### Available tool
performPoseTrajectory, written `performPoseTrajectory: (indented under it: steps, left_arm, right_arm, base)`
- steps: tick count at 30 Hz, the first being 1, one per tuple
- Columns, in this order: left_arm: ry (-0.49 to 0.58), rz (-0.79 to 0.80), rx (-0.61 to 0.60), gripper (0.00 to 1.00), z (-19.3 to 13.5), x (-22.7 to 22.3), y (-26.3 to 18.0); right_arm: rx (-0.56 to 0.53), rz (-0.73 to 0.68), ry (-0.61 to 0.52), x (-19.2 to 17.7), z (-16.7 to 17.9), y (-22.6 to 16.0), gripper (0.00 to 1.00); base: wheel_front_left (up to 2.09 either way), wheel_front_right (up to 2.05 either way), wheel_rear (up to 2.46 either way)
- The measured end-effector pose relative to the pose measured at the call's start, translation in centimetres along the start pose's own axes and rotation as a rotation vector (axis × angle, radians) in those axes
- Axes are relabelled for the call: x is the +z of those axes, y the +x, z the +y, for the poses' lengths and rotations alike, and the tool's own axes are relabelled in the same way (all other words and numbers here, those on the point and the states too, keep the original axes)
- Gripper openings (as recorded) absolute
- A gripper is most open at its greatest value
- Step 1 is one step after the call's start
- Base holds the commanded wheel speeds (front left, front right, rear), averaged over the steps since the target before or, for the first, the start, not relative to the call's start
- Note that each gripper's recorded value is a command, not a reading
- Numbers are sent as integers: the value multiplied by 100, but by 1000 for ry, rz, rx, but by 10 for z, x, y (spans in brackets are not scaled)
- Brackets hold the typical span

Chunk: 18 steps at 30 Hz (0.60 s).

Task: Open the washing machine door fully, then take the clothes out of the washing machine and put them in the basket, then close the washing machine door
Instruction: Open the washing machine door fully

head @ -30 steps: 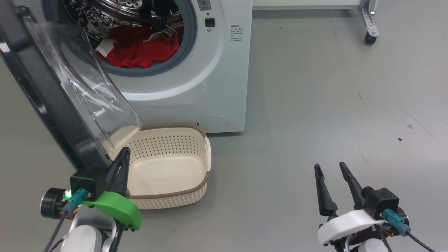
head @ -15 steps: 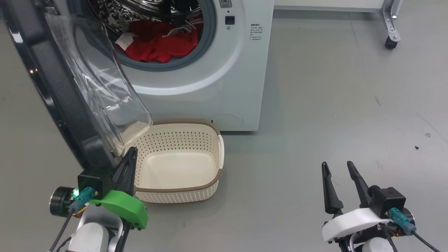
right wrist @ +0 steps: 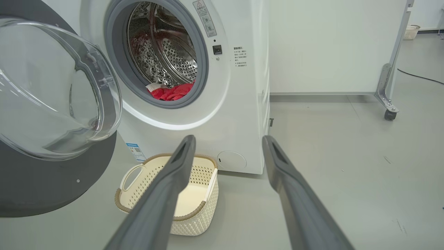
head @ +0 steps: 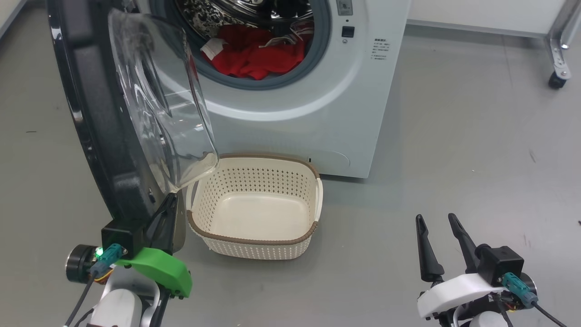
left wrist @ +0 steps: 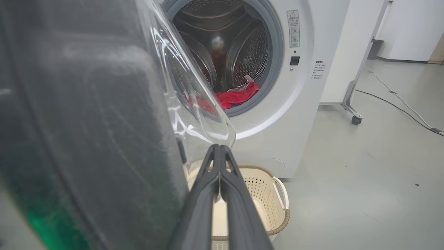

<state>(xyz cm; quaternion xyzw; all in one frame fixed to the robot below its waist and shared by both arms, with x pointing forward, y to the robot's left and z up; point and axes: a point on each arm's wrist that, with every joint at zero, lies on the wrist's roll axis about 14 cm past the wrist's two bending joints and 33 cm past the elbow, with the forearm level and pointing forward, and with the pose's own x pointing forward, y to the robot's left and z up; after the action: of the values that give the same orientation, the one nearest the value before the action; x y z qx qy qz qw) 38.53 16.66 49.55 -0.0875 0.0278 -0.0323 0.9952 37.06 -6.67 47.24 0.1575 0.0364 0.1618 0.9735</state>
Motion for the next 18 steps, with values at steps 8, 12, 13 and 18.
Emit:
performPoseTrajectory:
  steps: [8,12,13,18]
  left_arm:
    - [-14,-18,104,0,32,3,-16]
    - [-31,-32,165,0,50,6,-24]
    - [-34,-36,184,0,55,7,-26]
    - [-21,-35,258,0,83,7,-33]
  right_arm:
    - [81,29,-1,-9,23,9,100]
    - [118,46,-2,-14,34,13,100]
    - [126,51,-2,-16,36,14,100]
    - [161,86,2,-28,46,17,100]
  base:
    - [0,0,0]
    - [0,0,0]
    - [0,0,0]
    - [0,0,0]
